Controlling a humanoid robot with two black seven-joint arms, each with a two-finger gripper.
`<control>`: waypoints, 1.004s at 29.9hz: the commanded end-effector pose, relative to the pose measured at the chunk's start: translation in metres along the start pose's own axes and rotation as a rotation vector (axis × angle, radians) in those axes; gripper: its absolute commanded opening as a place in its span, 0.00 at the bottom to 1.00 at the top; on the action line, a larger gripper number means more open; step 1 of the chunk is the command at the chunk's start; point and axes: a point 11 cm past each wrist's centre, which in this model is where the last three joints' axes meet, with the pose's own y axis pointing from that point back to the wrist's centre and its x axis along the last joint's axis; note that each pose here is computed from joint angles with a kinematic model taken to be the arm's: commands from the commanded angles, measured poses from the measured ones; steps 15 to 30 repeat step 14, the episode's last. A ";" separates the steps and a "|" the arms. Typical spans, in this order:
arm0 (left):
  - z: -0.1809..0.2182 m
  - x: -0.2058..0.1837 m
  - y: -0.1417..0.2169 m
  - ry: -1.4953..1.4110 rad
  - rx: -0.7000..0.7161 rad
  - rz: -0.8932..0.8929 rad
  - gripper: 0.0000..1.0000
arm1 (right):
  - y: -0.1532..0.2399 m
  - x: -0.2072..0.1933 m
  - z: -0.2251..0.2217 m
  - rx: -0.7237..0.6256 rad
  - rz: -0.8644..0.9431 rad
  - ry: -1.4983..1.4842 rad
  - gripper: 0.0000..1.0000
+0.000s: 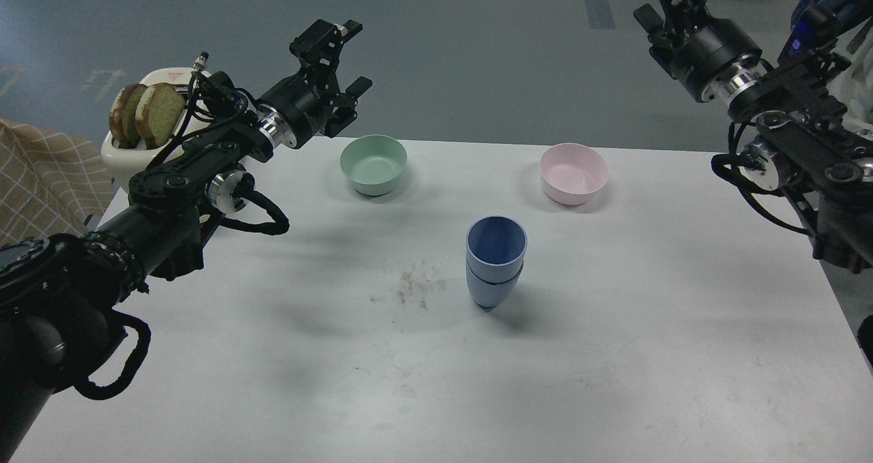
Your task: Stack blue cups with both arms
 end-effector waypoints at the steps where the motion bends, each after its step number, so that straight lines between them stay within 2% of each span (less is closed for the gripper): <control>1: -0.022 0.006 0.012 0.051 0.025 0.038 0.97 | 0.007 -0.006 0.020 0.002 -0.001 -0.194 1.00; 11: -0.043 0.005 0.022 0.110 0.032 0.077 0.97 | 0.031 -0.023 0.058 0.007 0.040 -0.419 1.00; 30: -0.043 0.005 0.022 0.110 0.032 0.077 0.97 | 0.029 -0.031 0.060 0.006 0.032 -0.431 1.00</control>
